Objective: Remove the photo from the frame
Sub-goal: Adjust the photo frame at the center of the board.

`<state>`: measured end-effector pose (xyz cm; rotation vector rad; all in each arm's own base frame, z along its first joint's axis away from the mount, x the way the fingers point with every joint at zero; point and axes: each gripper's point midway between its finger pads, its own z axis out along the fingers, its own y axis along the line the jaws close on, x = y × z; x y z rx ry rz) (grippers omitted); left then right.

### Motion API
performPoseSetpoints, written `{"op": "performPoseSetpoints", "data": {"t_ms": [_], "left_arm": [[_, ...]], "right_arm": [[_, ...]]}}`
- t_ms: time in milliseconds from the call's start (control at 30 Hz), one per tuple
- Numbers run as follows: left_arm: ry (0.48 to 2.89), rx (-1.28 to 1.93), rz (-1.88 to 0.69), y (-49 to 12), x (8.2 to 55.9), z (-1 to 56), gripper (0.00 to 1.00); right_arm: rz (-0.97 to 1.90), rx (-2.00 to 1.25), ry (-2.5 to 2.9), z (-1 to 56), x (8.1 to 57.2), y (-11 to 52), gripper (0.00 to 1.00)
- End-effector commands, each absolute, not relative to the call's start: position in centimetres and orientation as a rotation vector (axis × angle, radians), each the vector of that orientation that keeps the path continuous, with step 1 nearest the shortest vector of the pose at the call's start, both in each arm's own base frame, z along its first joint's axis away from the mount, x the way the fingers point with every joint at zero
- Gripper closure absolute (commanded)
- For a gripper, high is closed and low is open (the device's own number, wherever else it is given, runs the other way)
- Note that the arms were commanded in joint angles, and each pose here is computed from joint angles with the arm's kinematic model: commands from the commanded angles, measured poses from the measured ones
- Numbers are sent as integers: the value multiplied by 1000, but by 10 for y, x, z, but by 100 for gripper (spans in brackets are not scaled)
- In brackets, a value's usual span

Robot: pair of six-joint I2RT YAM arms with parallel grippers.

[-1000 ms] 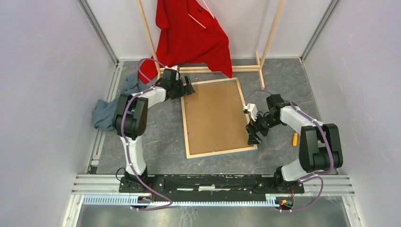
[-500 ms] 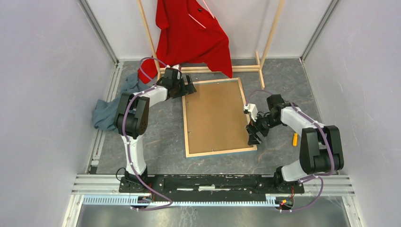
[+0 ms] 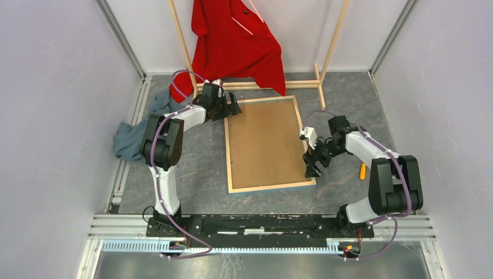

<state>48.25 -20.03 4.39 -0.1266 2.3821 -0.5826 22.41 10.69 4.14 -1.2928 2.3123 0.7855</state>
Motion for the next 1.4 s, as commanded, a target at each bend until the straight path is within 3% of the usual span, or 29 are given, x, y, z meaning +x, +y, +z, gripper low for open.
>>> {"op": "performPoseSetpoints", "data": {"t_ms": [0,500,800,1033,1233,1367], "left_arm": [[2340,-4,-694,-231,482,68,0],[2345,4,-679,-229,485,76,0],[2293,76,-657,-204,462,119,0],[2307,207,-646,-186,432,151,0],[2309,480,-529,-163,386,172,0],[2253,574,-442,-148,362,178,0]], "right_arm": [[826,-1333,2177,52,233,121,2],[740,-1277,2177,60,249,108,2],[552,-1195,2208,72,257,68,2],[56,-901,2275,112,276,13,2],[-415,-728,2400,118,238,-59,2],[-546,-608,2433,111,224,-86,2]]}}
